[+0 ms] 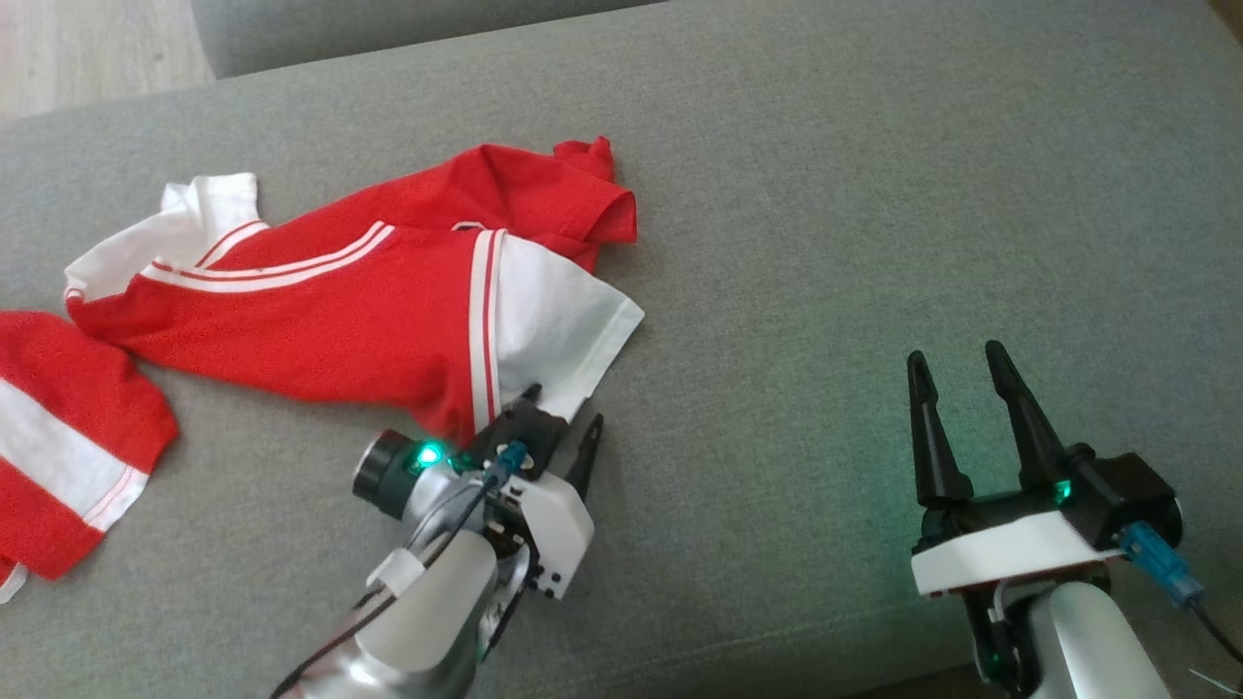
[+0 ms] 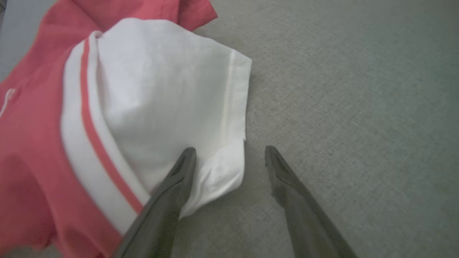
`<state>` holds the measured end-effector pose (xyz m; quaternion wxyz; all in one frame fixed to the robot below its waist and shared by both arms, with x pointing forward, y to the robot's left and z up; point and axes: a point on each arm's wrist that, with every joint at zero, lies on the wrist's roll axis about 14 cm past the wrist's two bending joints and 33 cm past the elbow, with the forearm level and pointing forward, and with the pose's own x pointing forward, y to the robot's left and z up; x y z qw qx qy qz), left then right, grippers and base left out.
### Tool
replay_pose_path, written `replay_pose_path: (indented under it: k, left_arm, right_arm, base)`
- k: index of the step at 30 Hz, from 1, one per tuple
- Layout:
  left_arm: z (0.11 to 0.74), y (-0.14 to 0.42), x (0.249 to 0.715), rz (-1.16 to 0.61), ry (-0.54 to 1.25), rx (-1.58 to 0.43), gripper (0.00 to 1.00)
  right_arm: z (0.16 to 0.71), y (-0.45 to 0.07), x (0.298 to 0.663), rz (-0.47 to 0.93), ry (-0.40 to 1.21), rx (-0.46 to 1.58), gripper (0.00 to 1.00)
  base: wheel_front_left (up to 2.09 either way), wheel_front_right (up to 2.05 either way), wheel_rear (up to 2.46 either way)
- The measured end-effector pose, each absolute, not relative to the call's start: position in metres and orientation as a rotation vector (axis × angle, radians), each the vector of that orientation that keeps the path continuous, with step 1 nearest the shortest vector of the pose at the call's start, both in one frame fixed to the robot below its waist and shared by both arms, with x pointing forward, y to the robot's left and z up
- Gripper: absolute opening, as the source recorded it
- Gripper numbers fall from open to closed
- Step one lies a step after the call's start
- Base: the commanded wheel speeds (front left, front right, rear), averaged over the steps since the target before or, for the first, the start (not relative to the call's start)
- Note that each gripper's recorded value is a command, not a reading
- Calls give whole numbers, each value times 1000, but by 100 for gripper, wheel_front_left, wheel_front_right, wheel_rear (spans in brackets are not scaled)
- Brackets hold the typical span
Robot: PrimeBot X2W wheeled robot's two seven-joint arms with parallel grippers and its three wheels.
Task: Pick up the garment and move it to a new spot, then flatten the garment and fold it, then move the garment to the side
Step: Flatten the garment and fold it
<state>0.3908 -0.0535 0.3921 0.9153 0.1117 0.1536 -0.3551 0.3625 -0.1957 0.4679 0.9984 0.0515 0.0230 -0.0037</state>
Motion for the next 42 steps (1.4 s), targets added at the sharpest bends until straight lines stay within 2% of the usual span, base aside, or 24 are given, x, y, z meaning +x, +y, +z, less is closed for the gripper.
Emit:
replay_pose_path:
  k: [1,2,3,4,12,16,18,25,30,35,37,38,39,42]
  left_arm:
    - [391,-53,393,-727,320,232,100]
    - [391,-52,395,-716,320,233,84]
    - [392,-51,398,-706,310,235,38]
    - [394,-50,401,-696,296,233,0]
    - [438,-45,419,-616,142,135,0]
    - [507,-25,438,-477,-50,-5,0]
    - [518,5,439,-381,-87,-37,0]
    - [467,125,402,-49,54,-1,0]
    - [449,159,384,65,123,-41,0]
    - [415,166,361,125,242,-98,2]
    - [408,171,356,138,265,-95,46]
    - [407,174,355,145,268,-94,96]
    - [407,176,354,152,269,-94,100]
    - [415,180,356,162,239,-91,100]
  right_arm:
    - [467,-196,362,-10,48,103,100]
    - [467,-197,362,-11,49,103,100]
    - [467,-197,362,-12,50,103,100]
    - [467,-197,362,-12,50,103,100]
    - [467,-190,370,13,44,107,100]
    - [468,-184,376,32,39,111,100]
    - [469,-179,379,47,37,113,100]
    - [470,-158,389,110,33,114,100]
    - [467,-145,393,150,40,117,100]
    - [459,-133,394,186,67,109,100]
    - [454,-127,394,205,83,105,100]
    - [451,-122,394,217,93,105,100]
    - [448,-118,394,229,103,104,100]
    - [445,-105,398,270,114,99,100]
  base:
    - [0,0,0]
    - [0,0,0]
    - [0,0,0]
    - [0,0,0]
    - [0,0,0]
    - [0,0,0]
    - [0,0,0]
    - [0,0,0]
    - [0,0,0]
    - [0,0,0]
    - [0,0,0]
    - [0,0,0]
    - [0,0,0]
    - [0,0,0]
